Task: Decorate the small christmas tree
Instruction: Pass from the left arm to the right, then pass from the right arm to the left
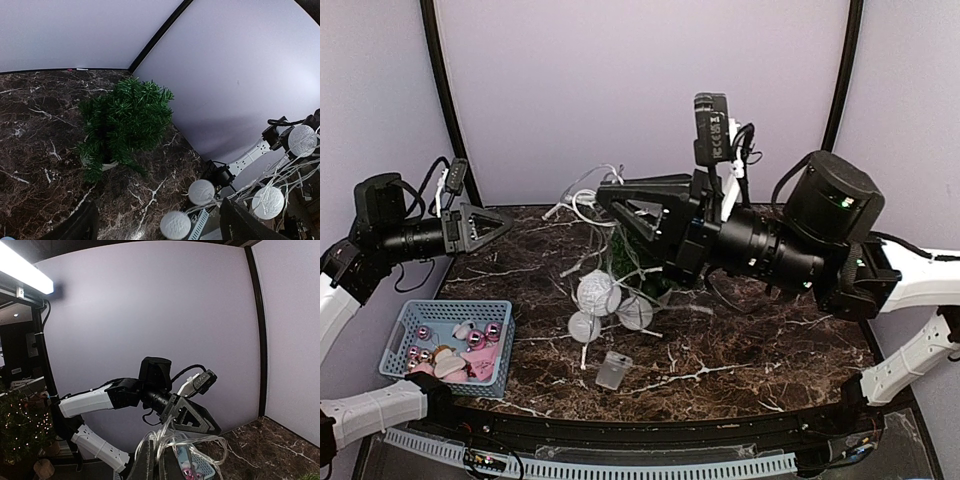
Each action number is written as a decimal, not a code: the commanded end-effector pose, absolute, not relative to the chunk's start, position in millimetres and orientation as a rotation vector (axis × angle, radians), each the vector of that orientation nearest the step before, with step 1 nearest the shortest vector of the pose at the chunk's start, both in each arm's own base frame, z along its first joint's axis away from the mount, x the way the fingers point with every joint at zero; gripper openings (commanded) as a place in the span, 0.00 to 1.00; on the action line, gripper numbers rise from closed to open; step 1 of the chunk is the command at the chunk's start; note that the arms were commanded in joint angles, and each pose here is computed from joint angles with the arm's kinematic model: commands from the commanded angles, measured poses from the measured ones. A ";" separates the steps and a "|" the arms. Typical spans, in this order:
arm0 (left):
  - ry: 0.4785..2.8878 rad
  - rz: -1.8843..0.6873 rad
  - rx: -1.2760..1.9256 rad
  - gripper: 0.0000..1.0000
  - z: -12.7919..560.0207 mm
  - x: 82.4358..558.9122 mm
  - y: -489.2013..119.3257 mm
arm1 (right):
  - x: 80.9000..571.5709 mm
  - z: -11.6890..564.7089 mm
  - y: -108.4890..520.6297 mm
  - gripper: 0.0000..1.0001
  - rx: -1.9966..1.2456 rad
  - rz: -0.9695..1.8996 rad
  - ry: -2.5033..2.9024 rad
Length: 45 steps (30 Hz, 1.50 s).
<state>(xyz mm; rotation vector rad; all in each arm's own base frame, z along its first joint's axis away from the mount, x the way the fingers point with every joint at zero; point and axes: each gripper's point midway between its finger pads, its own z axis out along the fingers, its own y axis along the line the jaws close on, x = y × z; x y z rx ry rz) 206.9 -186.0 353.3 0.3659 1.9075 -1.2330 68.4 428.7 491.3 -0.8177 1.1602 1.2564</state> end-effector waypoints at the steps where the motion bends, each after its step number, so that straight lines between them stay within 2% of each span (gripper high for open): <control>1: 1.970 -1.094 0.365 0.86 331.5 203.9 -173.3 | 75.1 490.2 400.8 0.00 -0.700 1.224 1.229; 5: 1.950 -1.061 0.384 0.82 332.1 203.8 -172.1 | 97.3 480.7 374.7 0.00 -0.537 1.168 1.325; 12: 1.697 -1.074 0.462 0.79 365.4 184.8 -177.7 | 139.1 466.2 319.9 0.00 -0.211 1.018 1.448; 21: 1.780 -0.986 0.452 0.71 343.1 202.8 -195.3 | 158.1 465.8 278.2 0.00 -0.036 0.899 1.467; 27: 1.761 -0.929 0.563 0.70 339.9 206.9 -247.7 | 165.7 462.0 265.8 0.00 0.052 0.856 1.476; 36: 1.554 -0.969 0.828 0.69 330.3 161.5 -359.7 | 165.6 470.1 254.6 0.00 0.101 0.894 1.462; 43: 1.408 -1.059 0.915 0.58 350.2 112.4 -433.3 | 167.1 467.2 252.2 0.00 0.120 0.884 1.473; 45: 1.429 -1.074 0.949 0.55 334.9 106.8 -455.1 | 166.6 468.4 251.8 0.00 0.121 0.894 1.470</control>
